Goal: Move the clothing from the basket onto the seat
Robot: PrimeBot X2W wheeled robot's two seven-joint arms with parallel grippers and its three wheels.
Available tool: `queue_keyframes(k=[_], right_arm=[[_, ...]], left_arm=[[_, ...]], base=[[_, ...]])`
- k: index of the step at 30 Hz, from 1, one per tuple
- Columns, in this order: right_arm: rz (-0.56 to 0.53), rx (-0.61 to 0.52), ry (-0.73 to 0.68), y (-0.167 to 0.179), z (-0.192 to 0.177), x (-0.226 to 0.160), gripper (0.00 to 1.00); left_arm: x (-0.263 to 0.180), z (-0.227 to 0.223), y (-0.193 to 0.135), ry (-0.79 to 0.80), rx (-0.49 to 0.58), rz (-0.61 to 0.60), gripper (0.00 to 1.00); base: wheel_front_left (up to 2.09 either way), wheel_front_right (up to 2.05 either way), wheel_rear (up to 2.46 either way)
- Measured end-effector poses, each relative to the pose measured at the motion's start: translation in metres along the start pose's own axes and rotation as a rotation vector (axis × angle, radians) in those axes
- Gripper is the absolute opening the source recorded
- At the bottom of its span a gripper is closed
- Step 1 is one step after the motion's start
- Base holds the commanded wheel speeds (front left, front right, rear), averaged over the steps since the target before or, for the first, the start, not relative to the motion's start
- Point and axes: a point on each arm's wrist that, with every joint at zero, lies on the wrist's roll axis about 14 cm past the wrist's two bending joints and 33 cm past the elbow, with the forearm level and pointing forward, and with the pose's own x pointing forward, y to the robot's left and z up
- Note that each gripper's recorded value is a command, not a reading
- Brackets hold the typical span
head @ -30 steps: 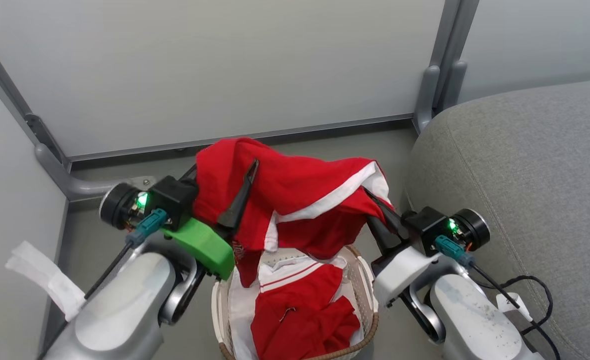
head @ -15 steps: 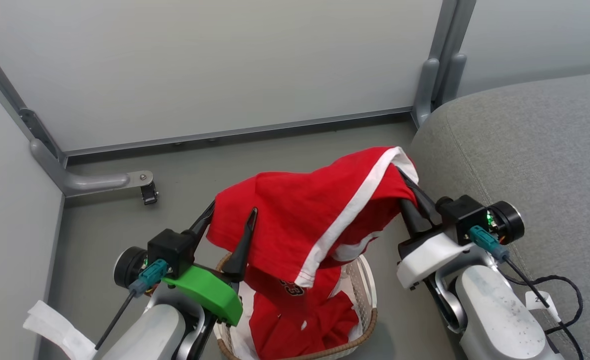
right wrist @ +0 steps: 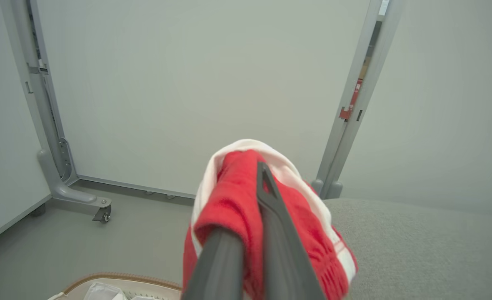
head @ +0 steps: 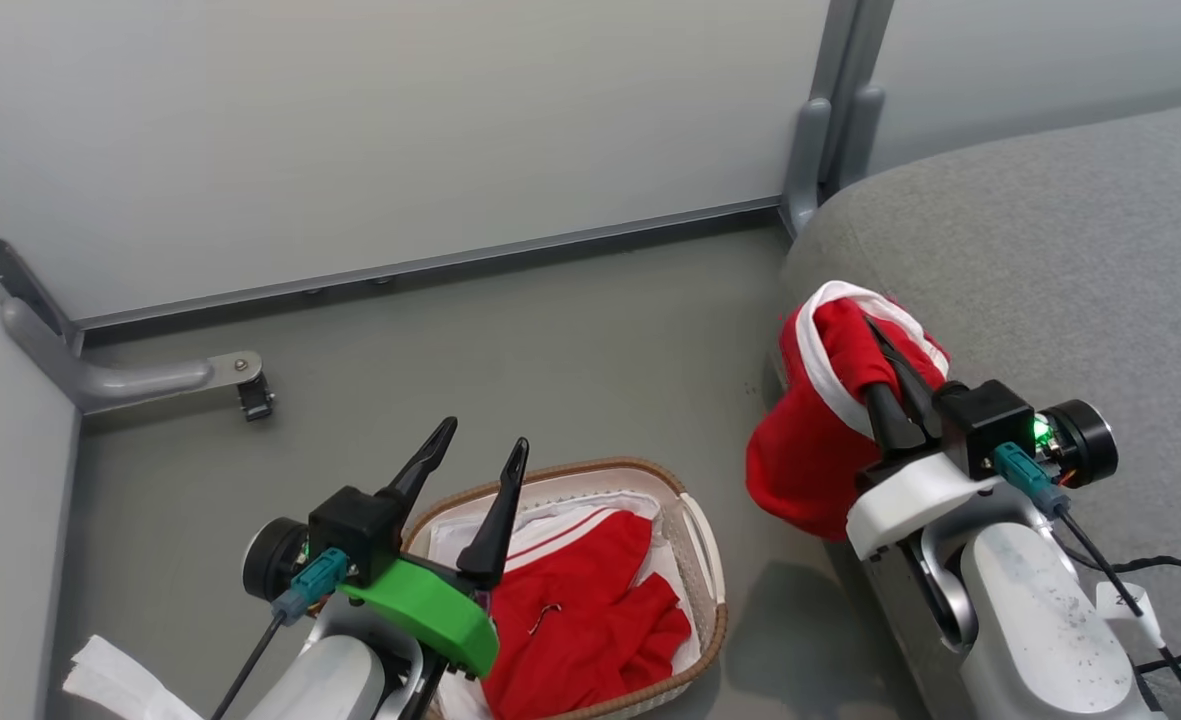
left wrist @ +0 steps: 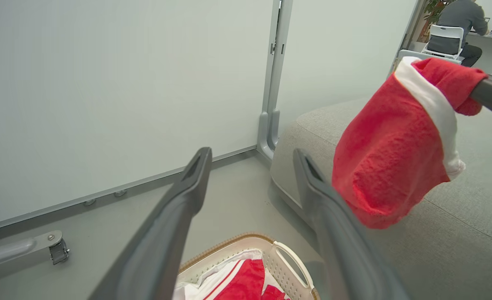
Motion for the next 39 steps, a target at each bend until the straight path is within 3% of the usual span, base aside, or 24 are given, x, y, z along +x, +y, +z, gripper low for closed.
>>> queue_keyframes(k=[26,32,39], right_arm=[[-0.356,-0.101,0.109,-0.120,-0.014,-0.076,0.00],[-0.349,-0.144,0.131,-0.129,-0.019,-0.059,0.00],[-0.313,-0.229,0.028,-0.147,0.015,0.001,0.00]], left_arm=[[0.075,-0.050,-0.115,0.087,-0.086,-0.408,1.00],[0.081,-0.056,-0.115,0.090,-0.113,-0.415,1.00],[0.083,-0.057,-0.094,0.079,-0.101,-0.374,1.00]], base=[[0.00,0.00,0.00],[0.00,0.00,0.00],[0.00,0.00,0.00]])
